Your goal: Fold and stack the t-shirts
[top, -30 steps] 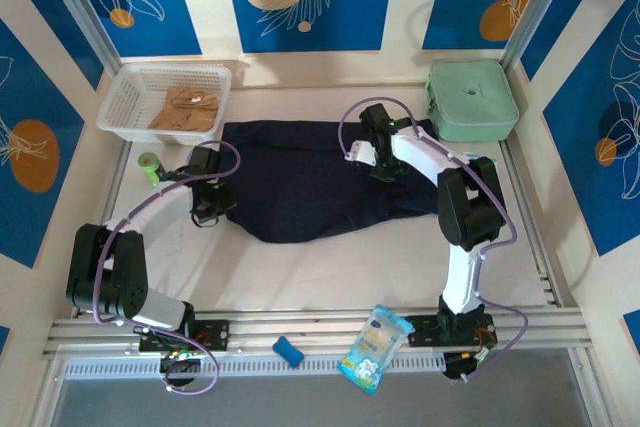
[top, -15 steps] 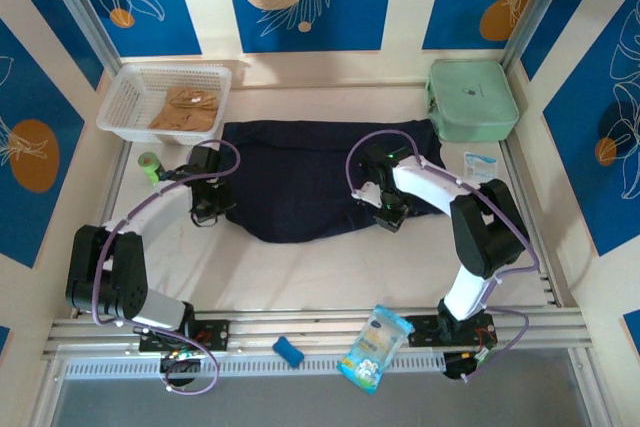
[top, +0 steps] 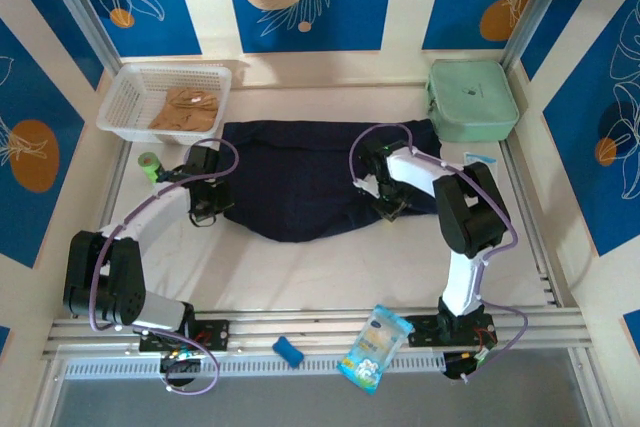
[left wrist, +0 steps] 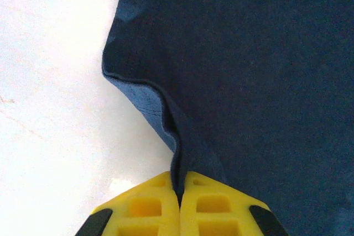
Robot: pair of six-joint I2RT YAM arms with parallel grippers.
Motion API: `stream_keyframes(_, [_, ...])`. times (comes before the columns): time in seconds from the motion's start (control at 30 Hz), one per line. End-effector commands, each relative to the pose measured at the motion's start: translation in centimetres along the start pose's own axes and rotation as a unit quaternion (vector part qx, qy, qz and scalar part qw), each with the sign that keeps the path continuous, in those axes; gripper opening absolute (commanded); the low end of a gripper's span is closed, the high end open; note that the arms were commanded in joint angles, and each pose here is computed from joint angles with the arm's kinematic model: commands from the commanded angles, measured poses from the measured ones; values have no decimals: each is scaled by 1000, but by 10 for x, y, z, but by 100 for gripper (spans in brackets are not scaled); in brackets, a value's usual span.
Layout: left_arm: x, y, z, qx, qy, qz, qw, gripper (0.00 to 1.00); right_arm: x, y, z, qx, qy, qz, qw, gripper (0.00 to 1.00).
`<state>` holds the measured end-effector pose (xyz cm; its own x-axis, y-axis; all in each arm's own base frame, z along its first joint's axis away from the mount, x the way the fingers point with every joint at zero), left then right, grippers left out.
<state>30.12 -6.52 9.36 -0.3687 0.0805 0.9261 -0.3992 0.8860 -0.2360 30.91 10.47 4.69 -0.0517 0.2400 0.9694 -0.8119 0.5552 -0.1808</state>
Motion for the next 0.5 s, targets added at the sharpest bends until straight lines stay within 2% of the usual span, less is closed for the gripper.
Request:
stream_keyframes(0.0, [4,2,0,-6,0,-11,1000,0,30,-17,-43,-13,-75,35,996,32])
stream_keyframes(0.17, [3,2,0,-6,0,-13,1000,0,46,-28,-85,-5,-121,31,992,32])
stream_keyframes(0.33, [-1,4,3,-4,8,-14,1000,0,32,-39,-110,-2,-109,26,994,29])
stream_keyframes(0.47, [-1,6,4,-4,9,-19,1000,0,32,-47,-115,-26,-107,25,994,29])
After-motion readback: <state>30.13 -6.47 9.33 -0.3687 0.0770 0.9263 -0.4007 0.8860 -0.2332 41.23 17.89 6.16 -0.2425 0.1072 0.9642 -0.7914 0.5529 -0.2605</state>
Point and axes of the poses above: each hand's point on the last joint's axis, 136 mm out from that joint toward the fingers, its own x axis back along the fingers, its own y axis along the line the jaws close on, z = x × y, the point moved 2 cm from there along x, back along the fingers, and after that the axes turned 6 degrees about x, right-handed, at the moved point
